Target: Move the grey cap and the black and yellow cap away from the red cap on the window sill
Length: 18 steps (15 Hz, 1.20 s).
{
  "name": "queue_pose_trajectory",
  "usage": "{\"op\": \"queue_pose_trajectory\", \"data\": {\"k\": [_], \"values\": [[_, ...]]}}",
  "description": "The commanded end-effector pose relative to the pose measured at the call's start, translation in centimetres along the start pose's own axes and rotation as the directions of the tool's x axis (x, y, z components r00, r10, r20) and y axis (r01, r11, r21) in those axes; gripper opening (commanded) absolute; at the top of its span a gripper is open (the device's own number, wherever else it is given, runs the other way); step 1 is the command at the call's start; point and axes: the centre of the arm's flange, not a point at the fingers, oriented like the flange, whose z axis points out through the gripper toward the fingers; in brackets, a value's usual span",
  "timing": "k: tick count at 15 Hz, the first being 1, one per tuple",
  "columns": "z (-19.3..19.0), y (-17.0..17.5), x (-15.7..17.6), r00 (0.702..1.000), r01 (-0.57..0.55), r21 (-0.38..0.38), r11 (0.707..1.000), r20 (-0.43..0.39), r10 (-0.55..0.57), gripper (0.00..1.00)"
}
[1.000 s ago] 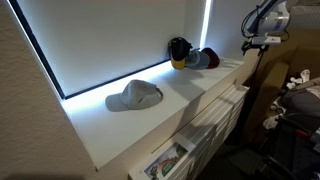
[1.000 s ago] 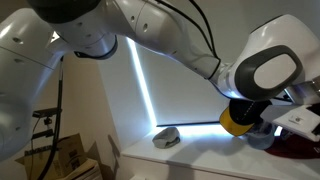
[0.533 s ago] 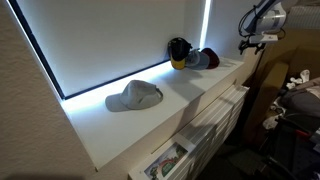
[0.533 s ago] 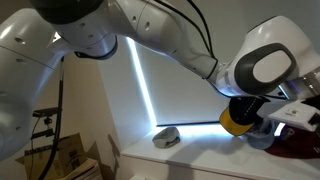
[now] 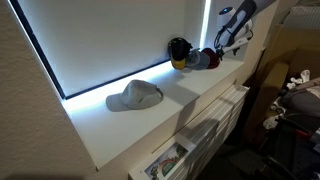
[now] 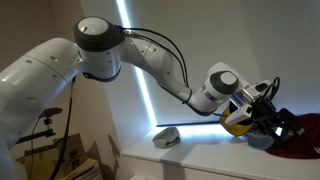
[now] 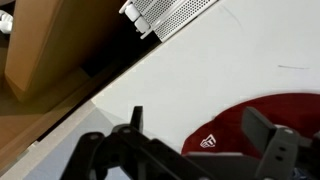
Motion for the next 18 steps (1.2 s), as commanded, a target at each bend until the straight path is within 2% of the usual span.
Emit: {"op": "queue_pose_trajectory", "data": {"k": [1,3,7,11,13,14,17,18], "values": [[0.1,-0.3,-0.1,1.000,0.002,0.002,1.000,0.001,-0.002,1.00],[0.1,0.3,0.1,1.000,-0.008,0.001,1.000,0.001,0.008,1.00],[-0.5,1.1,0.0,0.985,-0.072,0.114,0.991,-0.150,0.089,1.00],[-1.4,1.7,0.5,0.953,-0.058,0.160,0.985,-0.284,0.102,1.00],[-1.9,2.2,0.5,0.944,-0.062,0.186,0.981,-0.308,0.118,1.00],[-1.5,1.2,1.5,0.950,-0.070,0.159,0.985,-0.290,0.115,1.00],[-1.5,1.5,1.4,0.945,-0.074,0.168,0.983,-0.303,0.123,1.00],[-1.5,1.2,1.7,0.949,-0.034,0.170,0.985,-0.303,0.085,1.00]]}}
